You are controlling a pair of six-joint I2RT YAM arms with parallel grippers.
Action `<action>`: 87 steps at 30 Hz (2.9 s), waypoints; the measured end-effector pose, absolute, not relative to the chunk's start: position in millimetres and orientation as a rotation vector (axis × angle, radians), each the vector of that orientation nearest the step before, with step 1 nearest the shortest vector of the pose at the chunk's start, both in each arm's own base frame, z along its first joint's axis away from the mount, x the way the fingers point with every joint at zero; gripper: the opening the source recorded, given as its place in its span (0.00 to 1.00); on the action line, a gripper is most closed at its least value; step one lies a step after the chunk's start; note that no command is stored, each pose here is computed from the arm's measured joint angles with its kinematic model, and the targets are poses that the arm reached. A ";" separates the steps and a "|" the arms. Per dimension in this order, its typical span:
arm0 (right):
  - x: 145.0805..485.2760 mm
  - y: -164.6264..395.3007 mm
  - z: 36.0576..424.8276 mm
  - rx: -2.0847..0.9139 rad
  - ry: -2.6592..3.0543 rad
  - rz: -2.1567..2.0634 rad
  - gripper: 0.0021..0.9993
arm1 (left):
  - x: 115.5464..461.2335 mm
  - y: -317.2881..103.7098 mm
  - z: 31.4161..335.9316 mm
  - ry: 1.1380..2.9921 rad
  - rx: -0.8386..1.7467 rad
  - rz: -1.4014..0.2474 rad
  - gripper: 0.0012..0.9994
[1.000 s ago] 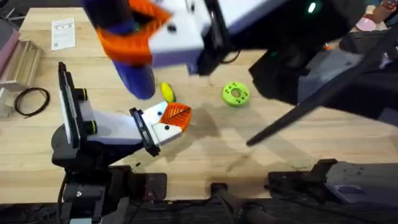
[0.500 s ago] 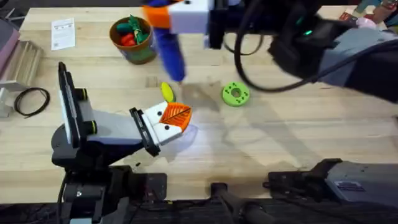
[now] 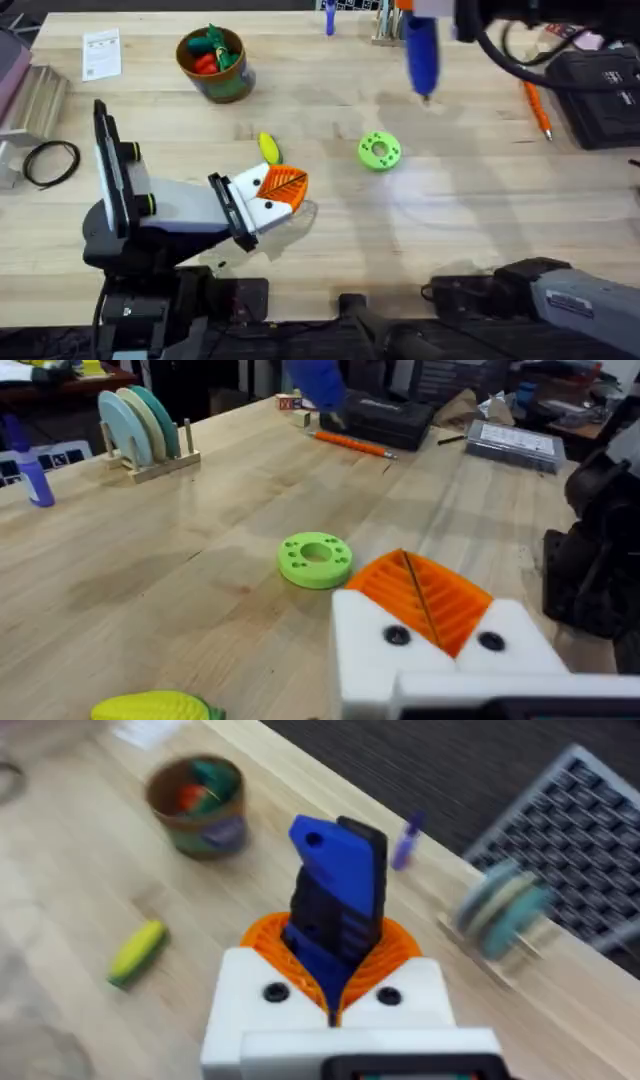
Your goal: Pick up the gripper from the table and insert it into the empty holder that is missing its gripper. Then pick up a screw, insert it into the mounting hole, and use the screwdriver to tighten it. Finally, clean up the table by picking up the vegetable and placing it into the bucket.
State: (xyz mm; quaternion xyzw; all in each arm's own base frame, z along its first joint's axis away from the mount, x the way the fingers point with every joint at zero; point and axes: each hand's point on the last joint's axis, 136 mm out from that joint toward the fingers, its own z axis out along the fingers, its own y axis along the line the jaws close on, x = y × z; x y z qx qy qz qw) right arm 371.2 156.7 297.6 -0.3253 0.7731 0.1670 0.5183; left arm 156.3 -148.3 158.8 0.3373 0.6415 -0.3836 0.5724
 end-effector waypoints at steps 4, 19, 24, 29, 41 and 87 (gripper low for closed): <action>362.7 126.9 279.0 -0.820 1.956 0.203 0.02 | 156.3 -148.3 158.8 1.504 0.791 -0.899 0.00; 320.6 46.6 161.9 -1.476 2.278 -0.196 0.02 | 156.2 -148.4 158.8 1.504 0.791 -0.900 0.00; 334.1 28.0 117.3 -1.634 2.332 -0.209 0.02 | 156.3 -148.3 158.8 1.504 0.791 -0.899 0.00; 364.7 16.5 80.8 -1.761 2.288 -0.302 0.02 | 156.3 -148.3 158.8 1.504 0.791 -0.899 0.00; 375.6 14.9 34.7 -1.935 2.244 -0.284 0.02 | 156.2 -148.3 158.8 1.504 0.791 -0.899 0.00; 281.5 135.6 243.8 -0.795 2.301 0.315 0.98 | 163.7 -144.1 159.4 1.493 0.786 -0.825 0.99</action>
